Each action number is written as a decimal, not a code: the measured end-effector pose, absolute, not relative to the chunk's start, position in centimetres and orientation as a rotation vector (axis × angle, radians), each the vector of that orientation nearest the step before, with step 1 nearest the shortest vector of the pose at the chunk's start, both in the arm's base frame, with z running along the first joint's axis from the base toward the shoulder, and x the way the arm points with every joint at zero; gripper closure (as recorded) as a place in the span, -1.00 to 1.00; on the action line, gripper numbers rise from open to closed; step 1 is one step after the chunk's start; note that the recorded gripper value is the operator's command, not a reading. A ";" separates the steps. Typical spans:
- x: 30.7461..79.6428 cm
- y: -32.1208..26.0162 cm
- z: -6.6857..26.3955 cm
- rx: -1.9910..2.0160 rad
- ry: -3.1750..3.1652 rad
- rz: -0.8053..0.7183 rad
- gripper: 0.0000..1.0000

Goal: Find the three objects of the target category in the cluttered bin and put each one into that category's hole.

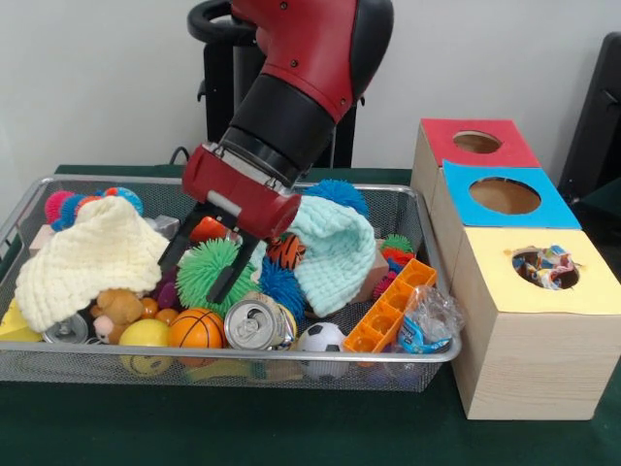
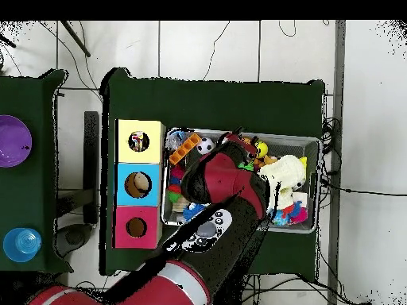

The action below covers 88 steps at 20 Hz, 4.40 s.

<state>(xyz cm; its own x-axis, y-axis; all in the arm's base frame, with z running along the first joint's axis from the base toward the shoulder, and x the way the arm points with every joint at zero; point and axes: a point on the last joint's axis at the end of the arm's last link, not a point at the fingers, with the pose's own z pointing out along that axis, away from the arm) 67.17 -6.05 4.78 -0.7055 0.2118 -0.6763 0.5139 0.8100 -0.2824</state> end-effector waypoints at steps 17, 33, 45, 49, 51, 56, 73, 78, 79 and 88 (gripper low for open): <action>67.1 -8.4 4.1 0.527 2.289 -0.767 -1.00; 66.9 -8.1 5.7 0.398 2.204 -0.956 -1.00; 66.7 -8.0 8.1 0.350 2.137 -1.154 -1.00; 65.6 -8.3 8.9 0.401 2.159 -1.255 -1.00; 65.1 -8.7 9.1 0.428 2.168 -1.296 -1.00; 64.0 -9.3 8.9 0.454 2.180 -1.381 -1.00; 60.2 -11.0 6.1 0.570 2.266 -1.552 -1.00; 59.0 -12.7 4.9 0.615 2.313 -1.566 -1.00; 58.8 -13.1 4.6 0.623 2.323 -1.564 -1.00; 58.0 -15.5 1.1 0.640 2.422 -1.538 -1.00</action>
<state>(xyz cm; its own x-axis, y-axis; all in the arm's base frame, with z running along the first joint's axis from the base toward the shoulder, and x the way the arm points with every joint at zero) 57.96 -15.51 1.09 -0.8858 0.2501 -0.3910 0.4602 0.3641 -0.8097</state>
